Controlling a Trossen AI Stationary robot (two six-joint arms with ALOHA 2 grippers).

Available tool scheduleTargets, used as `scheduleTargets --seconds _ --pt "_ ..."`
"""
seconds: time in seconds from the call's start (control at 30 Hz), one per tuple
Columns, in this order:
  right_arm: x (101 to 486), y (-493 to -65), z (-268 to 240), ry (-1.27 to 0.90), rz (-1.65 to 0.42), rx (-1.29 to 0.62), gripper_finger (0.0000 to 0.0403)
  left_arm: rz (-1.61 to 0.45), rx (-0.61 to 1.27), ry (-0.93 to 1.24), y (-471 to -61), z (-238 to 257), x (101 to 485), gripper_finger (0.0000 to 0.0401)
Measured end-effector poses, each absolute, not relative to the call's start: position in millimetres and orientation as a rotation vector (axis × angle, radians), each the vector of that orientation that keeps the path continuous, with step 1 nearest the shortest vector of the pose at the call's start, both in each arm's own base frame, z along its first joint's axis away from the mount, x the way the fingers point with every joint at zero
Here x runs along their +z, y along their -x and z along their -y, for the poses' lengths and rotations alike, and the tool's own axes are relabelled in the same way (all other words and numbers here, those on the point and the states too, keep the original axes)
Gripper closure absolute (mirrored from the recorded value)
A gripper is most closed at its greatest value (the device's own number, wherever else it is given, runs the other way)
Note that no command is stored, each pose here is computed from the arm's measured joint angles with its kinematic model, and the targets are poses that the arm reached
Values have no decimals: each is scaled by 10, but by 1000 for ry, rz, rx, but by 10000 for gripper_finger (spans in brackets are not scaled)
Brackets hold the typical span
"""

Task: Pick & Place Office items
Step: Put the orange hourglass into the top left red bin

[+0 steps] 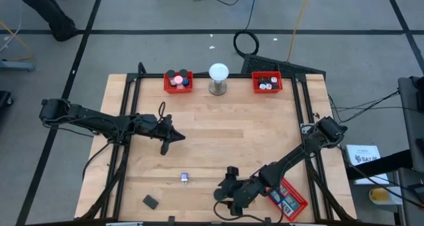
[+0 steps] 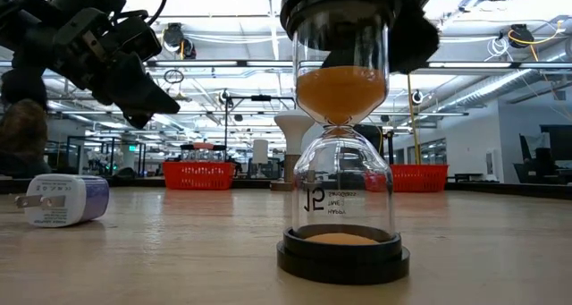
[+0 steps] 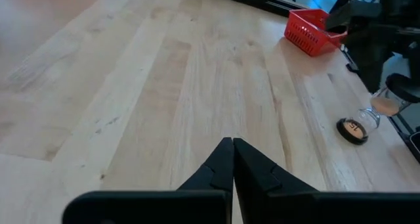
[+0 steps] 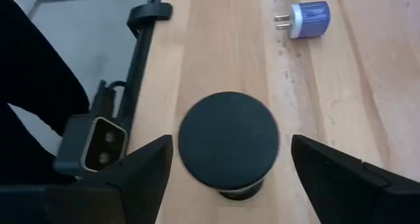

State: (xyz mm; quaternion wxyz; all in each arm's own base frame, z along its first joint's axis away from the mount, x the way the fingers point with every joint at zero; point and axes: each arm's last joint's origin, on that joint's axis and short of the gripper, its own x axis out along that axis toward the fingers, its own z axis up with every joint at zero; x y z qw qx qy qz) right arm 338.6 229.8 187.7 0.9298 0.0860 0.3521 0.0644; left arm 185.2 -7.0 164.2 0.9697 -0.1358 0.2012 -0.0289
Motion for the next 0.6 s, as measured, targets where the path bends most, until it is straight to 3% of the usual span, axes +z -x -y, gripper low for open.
scheduleTargets --seconds 0.6 --pt "1912 -3548 -2121 -133 -682 200 196 -444 -92 311 -1833 84 1620 386"
